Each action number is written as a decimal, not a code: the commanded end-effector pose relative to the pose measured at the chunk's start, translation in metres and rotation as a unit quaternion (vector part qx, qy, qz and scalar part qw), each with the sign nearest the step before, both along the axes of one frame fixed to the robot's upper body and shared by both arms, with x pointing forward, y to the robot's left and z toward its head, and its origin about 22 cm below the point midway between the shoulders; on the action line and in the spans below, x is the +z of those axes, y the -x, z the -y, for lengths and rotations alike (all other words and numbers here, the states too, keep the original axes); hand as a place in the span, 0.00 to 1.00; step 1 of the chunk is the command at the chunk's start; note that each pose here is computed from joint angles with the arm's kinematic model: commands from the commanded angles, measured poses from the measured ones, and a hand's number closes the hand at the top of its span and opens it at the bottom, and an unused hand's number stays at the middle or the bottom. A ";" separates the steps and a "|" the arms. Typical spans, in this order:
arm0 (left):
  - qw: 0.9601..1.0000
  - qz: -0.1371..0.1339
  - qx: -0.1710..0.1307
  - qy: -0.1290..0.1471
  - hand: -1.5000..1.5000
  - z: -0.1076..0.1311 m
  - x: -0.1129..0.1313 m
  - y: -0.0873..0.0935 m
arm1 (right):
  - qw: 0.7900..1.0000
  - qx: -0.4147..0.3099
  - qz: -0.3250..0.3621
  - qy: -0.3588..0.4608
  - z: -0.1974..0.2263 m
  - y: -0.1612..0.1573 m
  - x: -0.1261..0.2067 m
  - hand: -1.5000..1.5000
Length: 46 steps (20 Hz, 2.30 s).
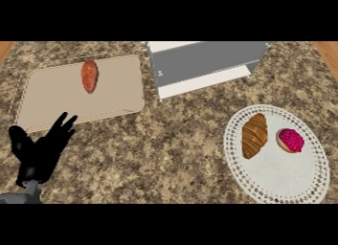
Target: Pick the cupcake from the placemat and place it in the tiered shelf
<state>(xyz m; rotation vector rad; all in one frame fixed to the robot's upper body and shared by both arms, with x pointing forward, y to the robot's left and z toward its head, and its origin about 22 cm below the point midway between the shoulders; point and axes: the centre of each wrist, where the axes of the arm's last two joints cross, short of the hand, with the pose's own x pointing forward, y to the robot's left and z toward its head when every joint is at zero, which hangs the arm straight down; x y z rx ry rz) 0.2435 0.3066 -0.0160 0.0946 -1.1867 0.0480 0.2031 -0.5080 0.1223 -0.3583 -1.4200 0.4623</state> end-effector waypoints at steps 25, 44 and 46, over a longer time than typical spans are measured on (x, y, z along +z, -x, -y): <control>0.999 -0.032 0.010 -0.002 0.50 0.011 -0.020 -0.009 | 0.955 -0.068 -0.199 0.208 -0.176 -0.070 0.017 0.00; 0.999 -0.036 -0.005 -0.001 0.50 0.012 -0.002 0.001 | 0.940 -0.116 -0.207 0.246 -0.188 -0.062 -0.055 0.00; 0.999 -0.043 -0.003 0.014 0.50 0.014 -0.021 -0.008 | 0.936 -0.125 -0.202 0.261 -0.201 -0.071 -0.055 0.00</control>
